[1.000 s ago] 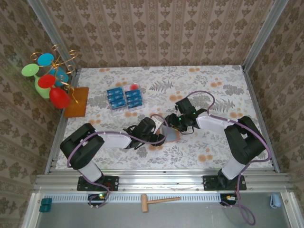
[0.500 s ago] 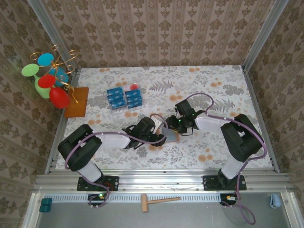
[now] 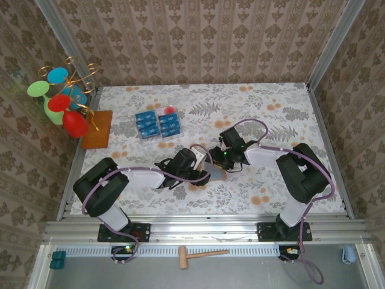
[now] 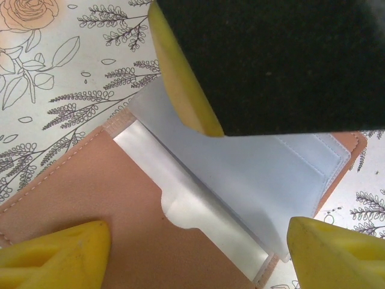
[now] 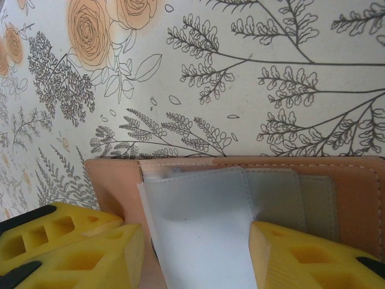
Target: Put the credit cards into the card holder
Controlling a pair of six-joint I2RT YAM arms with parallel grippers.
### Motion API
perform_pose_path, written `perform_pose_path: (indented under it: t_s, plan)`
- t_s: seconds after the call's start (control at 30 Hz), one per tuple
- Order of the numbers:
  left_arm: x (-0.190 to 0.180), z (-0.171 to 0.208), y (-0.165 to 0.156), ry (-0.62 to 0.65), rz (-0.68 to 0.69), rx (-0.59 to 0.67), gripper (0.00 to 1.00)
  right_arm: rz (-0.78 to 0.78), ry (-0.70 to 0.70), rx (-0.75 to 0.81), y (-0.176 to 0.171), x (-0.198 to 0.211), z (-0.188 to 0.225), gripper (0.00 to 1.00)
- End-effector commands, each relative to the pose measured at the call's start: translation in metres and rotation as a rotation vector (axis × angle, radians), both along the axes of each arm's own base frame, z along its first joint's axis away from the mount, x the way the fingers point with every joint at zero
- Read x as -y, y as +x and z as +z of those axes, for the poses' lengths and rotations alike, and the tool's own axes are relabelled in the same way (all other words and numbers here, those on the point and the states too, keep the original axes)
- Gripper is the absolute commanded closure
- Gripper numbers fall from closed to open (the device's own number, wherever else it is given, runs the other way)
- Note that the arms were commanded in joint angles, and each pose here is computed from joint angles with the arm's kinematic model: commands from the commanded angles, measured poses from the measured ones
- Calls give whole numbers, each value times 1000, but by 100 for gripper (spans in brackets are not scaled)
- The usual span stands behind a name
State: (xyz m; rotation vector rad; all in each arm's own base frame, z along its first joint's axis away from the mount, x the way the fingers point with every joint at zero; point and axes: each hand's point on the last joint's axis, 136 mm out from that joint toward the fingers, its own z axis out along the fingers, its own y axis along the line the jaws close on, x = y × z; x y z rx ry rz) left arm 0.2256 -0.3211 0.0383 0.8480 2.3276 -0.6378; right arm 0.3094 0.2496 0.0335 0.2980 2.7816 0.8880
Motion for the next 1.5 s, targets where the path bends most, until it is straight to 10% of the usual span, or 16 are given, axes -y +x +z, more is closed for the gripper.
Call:
perform_pose_path:
  t_s: [0.0,1.47]
  plan:
    - [4,4,2,-4,-9,-4,21,6,9,-30,-6,-4,-7,50]
    - [-11,-42,2,169,24,-83,30,-32,41,-35,3,11,-3,47]
